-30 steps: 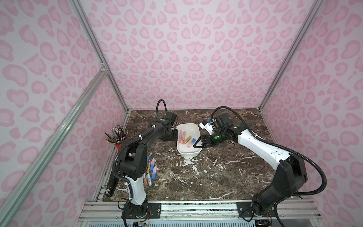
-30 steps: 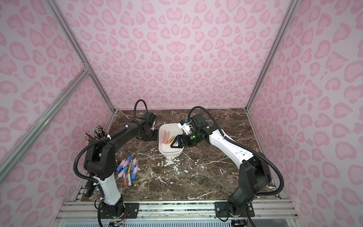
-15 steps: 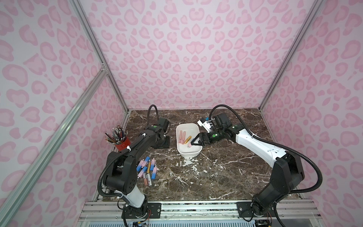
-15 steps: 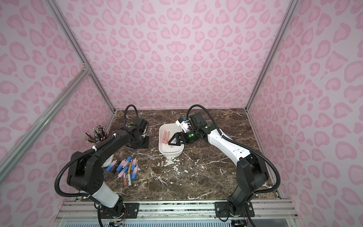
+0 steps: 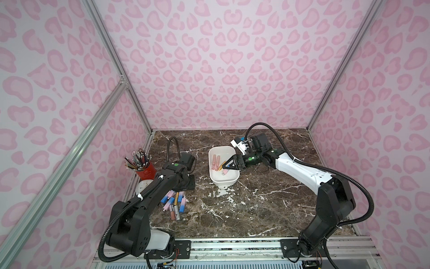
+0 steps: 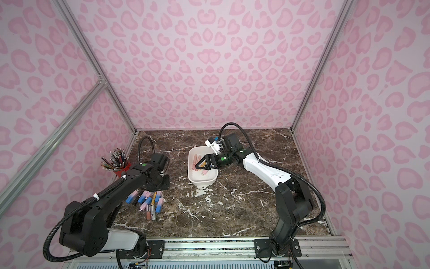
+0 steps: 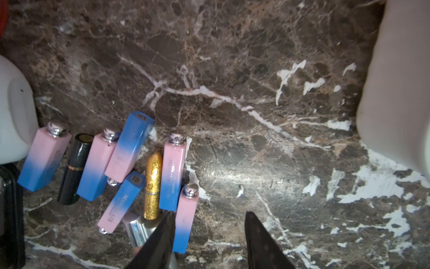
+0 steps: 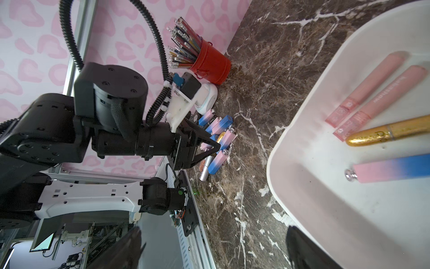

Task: Put the lipstick into the storage box
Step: Pick up the lipstick at the center of the board.

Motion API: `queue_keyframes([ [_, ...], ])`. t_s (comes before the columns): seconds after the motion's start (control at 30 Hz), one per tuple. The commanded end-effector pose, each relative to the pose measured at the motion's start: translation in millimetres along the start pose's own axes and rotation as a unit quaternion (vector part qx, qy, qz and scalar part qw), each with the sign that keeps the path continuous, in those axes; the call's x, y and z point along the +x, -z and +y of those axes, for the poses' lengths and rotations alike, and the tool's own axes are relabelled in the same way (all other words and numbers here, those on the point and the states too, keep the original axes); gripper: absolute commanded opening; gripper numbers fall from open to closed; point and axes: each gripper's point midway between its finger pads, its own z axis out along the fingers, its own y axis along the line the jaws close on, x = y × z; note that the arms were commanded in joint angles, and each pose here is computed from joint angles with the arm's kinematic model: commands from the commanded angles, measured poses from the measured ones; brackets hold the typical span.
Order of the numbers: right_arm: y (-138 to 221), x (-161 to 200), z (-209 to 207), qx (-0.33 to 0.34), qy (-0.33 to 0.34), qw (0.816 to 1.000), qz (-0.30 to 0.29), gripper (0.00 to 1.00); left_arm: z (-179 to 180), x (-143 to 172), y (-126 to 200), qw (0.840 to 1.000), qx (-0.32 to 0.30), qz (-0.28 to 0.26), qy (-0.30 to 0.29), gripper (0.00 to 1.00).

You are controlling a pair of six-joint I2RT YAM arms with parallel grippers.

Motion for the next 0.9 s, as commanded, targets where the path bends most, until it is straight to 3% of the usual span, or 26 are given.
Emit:
queue_keyframes([
  [0.0, -4, -7, 7, -0.016, 0.015, 1.000, -0.011, 0.99, 7, 12, -3, 1.000, -0.008, 0.009, 0.019, 0.51],
  [0.43, -16, 0, 16, -0.001, 0.043, 0.999, 0.009, 0.99, 6, 32, -27, 0.999, -0.007, 0.047, 0.016, 0.48],
  [0.87, 1, 9, 25, 0.019, 0.058, 0.998, -0.010, 0.99, 11, 44, -42, 0.997, -0.024, 0.073, 0.017, 0.44],
])
